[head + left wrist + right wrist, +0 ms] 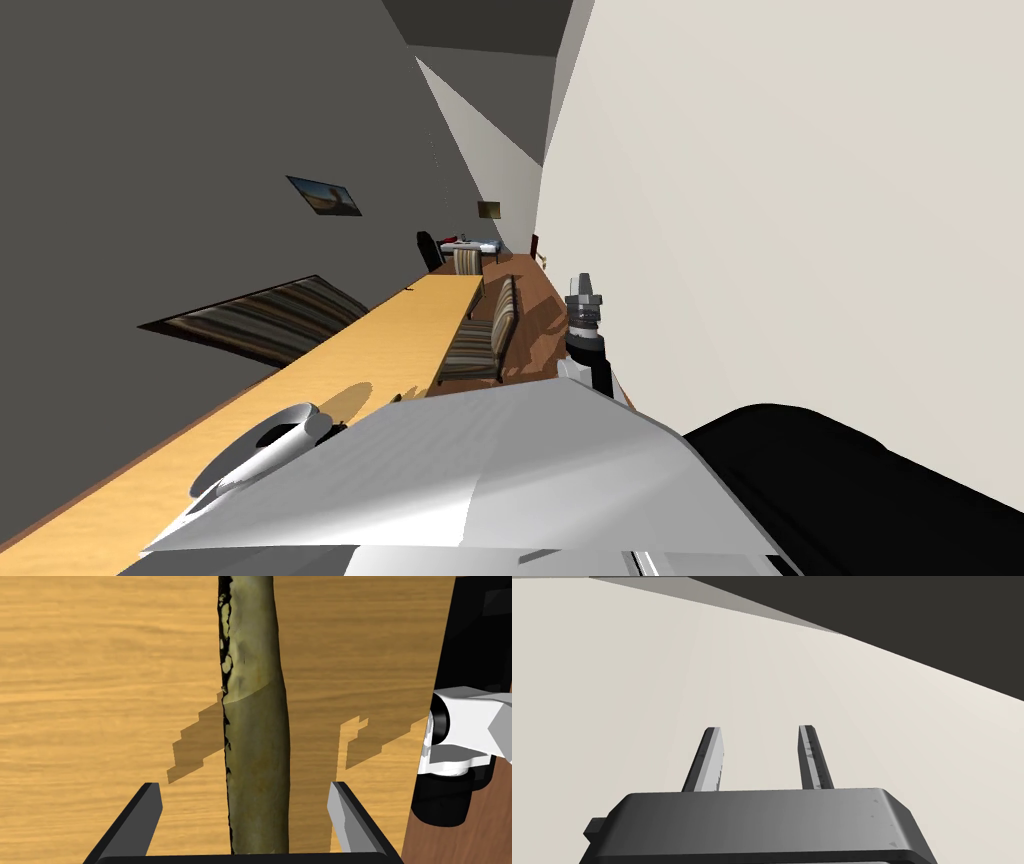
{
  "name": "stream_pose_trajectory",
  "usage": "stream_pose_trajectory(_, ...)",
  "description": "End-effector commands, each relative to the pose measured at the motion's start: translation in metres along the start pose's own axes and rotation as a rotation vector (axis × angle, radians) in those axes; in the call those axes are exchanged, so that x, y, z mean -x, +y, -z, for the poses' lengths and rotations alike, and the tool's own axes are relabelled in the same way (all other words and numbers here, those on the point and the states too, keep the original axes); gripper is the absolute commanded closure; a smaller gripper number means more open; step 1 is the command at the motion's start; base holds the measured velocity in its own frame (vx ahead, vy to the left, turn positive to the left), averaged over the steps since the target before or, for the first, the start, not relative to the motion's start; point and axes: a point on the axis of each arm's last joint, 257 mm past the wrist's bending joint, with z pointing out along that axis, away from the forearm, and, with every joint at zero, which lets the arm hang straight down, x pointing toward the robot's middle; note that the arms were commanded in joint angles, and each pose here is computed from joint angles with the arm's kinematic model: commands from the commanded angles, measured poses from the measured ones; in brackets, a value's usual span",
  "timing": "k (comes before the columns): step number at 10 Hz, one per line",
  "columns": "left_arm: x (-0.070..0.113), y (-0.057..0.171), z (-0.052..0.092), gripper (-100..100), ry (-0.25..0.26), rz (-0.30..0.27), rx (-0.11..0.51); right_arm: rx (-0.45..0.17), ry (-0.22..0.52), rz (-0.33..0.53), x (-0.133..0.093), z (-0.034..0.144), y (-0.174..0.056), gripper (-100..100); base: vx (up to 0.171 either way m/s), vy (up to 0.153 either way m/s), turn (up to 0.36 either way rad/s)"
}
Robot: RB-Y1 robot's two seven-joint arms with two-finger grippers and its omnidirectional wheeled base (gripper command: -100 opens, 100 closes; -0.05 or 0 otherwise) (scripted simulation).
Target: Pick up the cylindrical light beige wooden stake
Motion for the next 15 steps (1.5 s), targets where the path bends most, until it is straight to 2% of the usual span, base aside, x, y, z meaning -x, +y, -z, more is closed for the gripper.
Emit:
stream_pose_trajectory(1, 0.010, -0.004, -0.002, -100, -0.011, 0.027, 0.003, 0.000, 0.000, 0.000, 0.000, 0.000, 0.000, 0, -0.052, -0.025, -0.134)
stream_pose_trajectory(2, 0.006, -0.016, 0.001, -100, 0.009, 0.047, -0.011, 0.000, 0.000, 0.000, 0.000, 0.000, 0.000, 0, -0.067, -0.036, -0.202)
stream_pose_trajectory(3, 0.015, -0.014, -0.003, -100, -0.008, 0.062, -0.003, 0.000, 0.000, 0.000, 0.000, 0.000, 0.000, 0, -0.062, -0.027, -0.114)
stream_pose_trajectory(4, 0.009, -0.027, 0.001, -100, 0.017, 0.079, -0.021, 0.000, 0.000, 0.000, 0.000, 0.000, 0.000, 0, -0.078, -0.034, -0.202)
stream_pose_trajectory(5, 0.022, -0.024, -0.003, -100, -0.006, 0.100, -0.010, 0.000, 0.000, 0.000, 0.000, 0.000, 0.000, 0, -0.072, -0.029, -0.131)
stream_pose_trajectory(6, 0.017, -0.037, 0.001, -100, 0.017, 0.120, -0.028, 0.000, 0.000, 0.000, 0.000, 0.000, 0.000, 0, -0.064, -0.043, -0.325)
stream_pose_trajectory(7, 0.028, -0.033, -0.002, -100, -0.003, 0.138, -0.018, 0.000, 0.000, 0.000, 0.000, 0.000, 0.000, 0, -0.054, -0.045, 0.006)
stream_pose_trajectory(8, 0.024, -0.046, 0.002, -100, 0.019, 0.160, -0.037, 0.000, 0.000, 0.000, 0.000, 0.000, 0.000, 0, -0.066, -0.049, -0.186)
stream_pose_trajectory(9, 0.035, -0.043, -0.001, -100, 0.001, 0.178, -0.028, 0.000, 0.000, 0.000, 0.000, 0.000, 0.000, 0, -0.060, -0.027, -0.161)
stream_pose_trajectory(10, 0.030, -0.042, -0.001, -100, 0.007, 0.166, -0.029, 0.000, 0.000, 0.000, 0.000, 0.000, 0.000, 0, -0.023, -0.006, -0.019)
stream_pose_trajectory(11, 0.030, -0.042, -0.002, 100, 0.006, 0.168, -0.030, 0.000, 0.000, 0.000, 0.000, 0.000, 0.000, 0, 0.000, 0.000, 0.000)
stream_pose_trajectory(15, 0.030, -0.042, -0.002, 100, 0.006, 0.169, -0.030, 0.000, 0.000, 0.000, 0.000, 0.000, 0.000, 0, 0.000, 0.000, 0.000)
